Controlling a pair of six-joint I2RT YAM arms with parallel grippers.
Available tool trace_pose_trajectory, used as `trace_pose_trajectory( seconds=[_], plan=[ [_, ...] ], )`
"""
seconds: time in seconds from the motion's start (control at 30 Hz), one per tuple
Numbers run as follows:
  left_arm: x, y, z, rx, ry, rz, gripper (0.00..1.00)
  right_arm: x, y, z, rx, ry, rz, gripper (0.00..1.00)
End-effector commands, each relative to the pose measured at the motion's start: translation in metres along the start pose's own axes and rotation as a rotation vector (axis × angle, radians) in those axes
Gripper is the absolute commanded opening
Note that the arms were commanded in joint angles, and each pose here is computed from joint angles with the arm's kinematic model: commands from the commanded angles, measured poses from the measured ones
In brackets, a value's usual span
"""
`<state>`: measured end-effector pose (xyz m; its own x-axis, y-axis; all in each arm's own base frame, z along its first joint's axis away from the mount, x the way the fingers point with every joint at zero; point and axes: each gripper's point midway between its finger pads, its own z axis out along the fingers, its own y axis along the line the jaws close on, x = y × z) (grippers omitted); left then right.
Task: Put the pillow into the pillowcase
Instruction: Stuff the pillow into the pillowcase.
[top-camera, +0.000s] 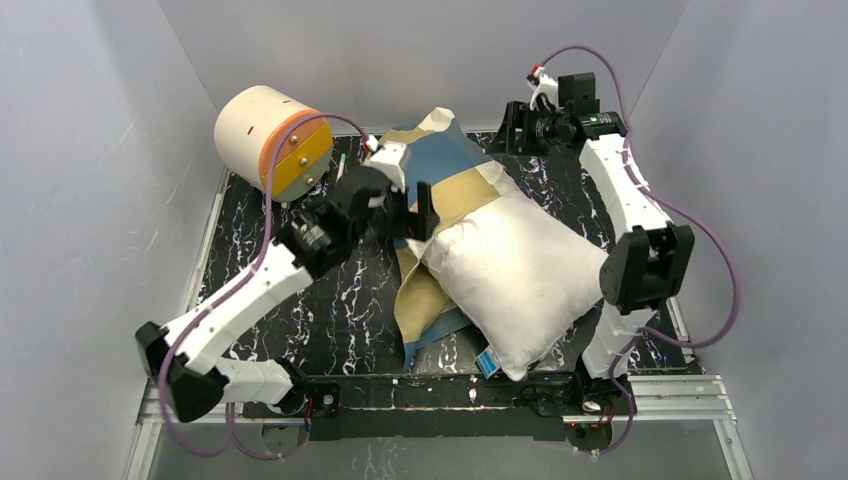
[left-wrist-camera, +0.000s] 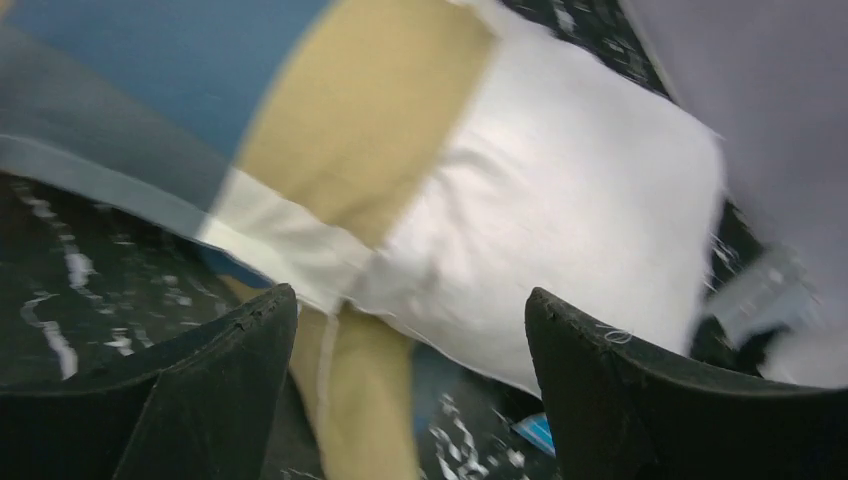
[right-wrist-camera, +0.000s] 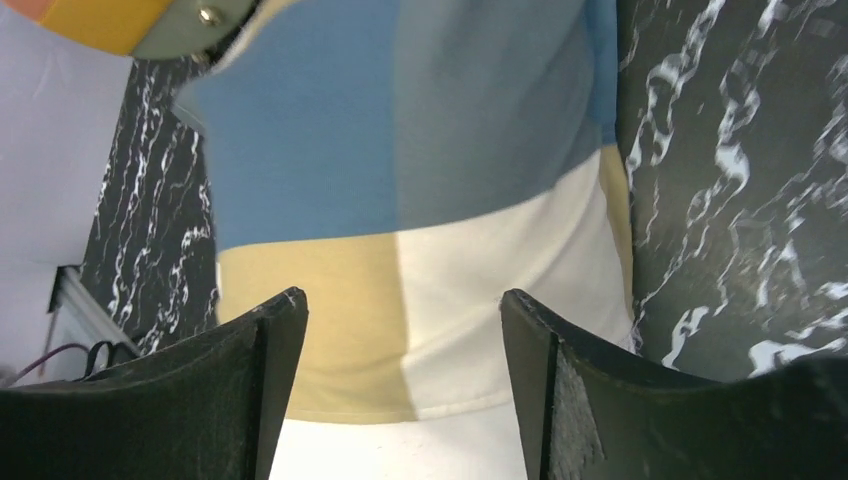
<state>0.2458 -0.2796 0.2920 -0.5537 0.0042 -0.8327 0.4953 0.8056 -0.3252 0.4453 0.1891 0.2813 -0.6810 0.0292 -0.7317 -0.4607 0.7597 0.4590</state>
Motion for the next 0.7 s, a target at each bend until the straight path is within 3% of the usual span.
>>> trace_pose_trajectory(
  seconds=[0.0, 0.13, 0.2, 0.3, 0.37, 0.47, 0.5, 0.6, 0.67],
  plan=[
    [0.008, 0.103, 0.029, -0.296, 0.124, 0.007, 0.82, 0.022, 0.000, 0.011, -0.099, 0.110, 0.019, 0.78],
    [0.006, 0.147, 0.065, -0.270, 0.134, -0.178, 0.82, 0.035, -0.023, 0.031, -0.045, 0.145, 0.013, 0.97],
    [0.018, 0.149, 0.090, -0.218, 0.144, -0.187, 0.84, 0.054, -0.028, 0.041, -0.073, 0.198, 0.032, 0.97],
    [0.046, 0.145, 0.120, -0.140, 0.173, -0.216, 0.85, 0.093, -0.032, 0.044, -0.061, 0.330, 0.060, 0.86],
    [0.053, 0.138, 0.131, -0.087, 0.161, -0.248, 0.84, 0.102, -0.030, 0.044, -0.068, 0.331, 0.029, 0.78],
    [0.049, 0.122, 0.141, -0.008, 0.063, -0.276, 0.76, 0.095, -0.029, 0.041, -0.066, 0.300, -0.002, 0.48],
    [0.050, 0.116, 0.144, 0.018, 0.052, -0.284, 0.68, 0.091, -0.029, 0.041, -0.061, 0.293, -0.008, 0.41],
    [0.069, 0.096, 0.153, 0.081, 0.105, -0.309, 0.22, 0.077, -0.030, 0.046, -0.061, 0.267, -0.026, 0.29],
    [0.083, 0.078, 0.152, 0.114, 0.144, -0.311, 0.02, 0.064, -0.036, 0.054, -0.036, 0.233, -0.054, 0.20]
  ],
)
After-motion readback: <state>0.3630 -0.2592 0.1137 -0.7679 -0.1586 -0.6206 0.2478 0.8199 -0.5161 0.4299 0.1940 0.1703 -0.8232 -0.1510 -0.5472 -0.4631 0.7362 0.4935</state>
